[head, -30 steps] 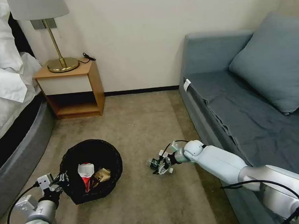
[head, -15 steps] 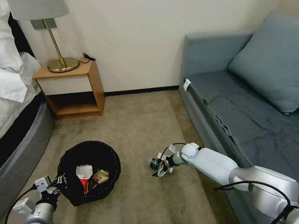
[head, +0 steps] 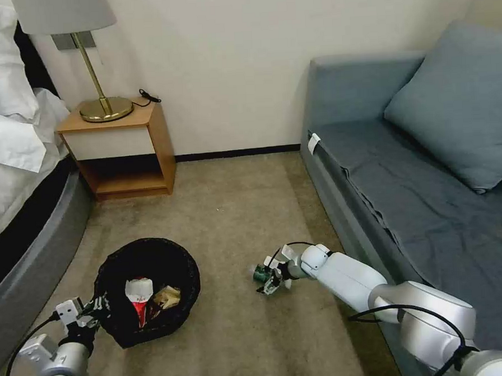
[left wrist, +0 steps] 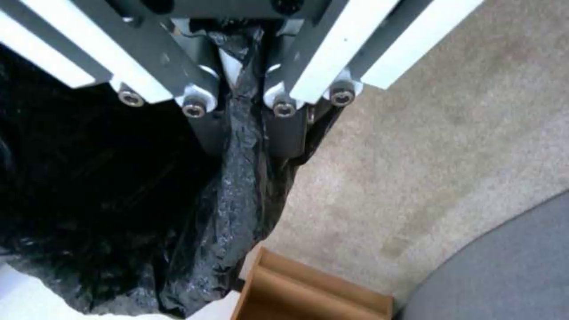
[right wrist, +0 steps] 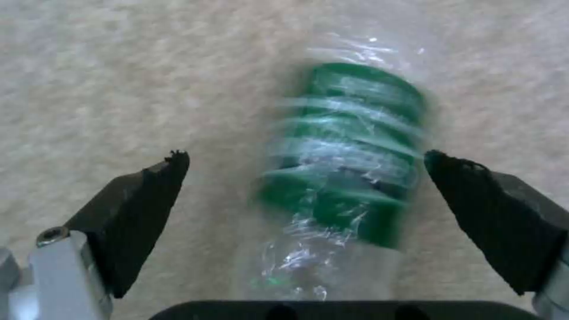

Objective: Pick up the trash bin, then pick up the garbage on the floor and place it into the trash bin.

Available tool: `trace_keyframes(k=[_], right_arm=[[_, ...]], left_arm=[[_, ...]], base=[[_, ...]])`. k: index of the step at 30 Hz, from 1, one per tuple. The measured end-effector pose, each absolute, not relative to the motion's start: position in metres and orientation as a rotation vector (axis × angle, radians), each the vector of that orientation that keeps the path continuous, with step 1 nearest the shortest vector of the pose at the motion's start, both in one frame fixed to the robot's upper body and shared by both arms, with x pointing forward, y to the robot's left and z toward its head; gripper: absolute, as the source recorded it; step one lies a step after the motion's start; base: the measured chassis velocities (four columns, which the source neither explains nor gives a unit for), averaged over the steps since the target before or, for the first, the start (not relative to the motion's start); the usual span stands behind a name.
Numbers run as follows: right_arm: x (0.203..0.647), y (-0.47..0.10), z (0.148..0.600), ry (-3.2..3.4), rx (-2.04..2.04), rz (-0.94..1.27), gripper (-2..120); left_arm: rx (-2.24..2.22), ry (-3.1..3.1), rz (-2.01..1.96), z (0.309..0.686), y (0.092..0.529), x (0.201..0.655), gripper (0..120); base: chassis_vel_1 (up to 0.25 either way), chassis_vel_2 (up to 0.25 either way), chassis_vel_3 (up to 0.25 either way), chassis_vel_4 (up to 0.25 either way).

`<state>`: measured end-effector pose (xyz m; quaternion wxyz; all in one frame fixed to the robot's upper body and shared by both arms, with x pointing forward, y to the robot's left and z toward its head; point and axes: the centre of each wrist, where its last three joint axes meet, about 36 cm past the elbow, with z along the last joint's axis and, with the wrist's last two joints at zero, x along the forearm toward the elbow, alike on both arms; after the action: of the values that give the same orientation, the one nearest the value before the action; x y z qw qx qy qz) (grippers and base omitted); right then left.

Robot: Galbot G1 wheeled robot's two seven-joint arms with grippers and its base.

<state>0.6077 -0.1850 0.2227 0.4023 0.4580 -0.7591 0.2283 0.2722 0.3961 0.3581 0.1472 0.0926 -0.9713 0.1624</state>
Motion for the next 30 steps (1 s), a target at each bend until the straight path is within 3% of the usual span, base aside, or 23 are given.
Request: trace_keyframes(k=[6,20,30], right_arm=[[0.606,-0.186,0.22,-1.941,1.133,0.593,98],[0.597,-0.186,0.214,-1.977,1.128,0.581,43],[0.599,-0.185,0.229,-2.077,1.102,0.542,20]], left_arm=[[0.266,-2.795,0.469,0.358,0.396,0.273,4],[0.278,-2.803,0.465,0.36,0.399,0.269,4],[0.283,-2.806,0.468,0.362,0.401,0.265,4]], base=[[0.0,0.0,0.0,0.0],[0.0,0.0,0.0,0.0],[0.0,0.0,0.0,0.0]])
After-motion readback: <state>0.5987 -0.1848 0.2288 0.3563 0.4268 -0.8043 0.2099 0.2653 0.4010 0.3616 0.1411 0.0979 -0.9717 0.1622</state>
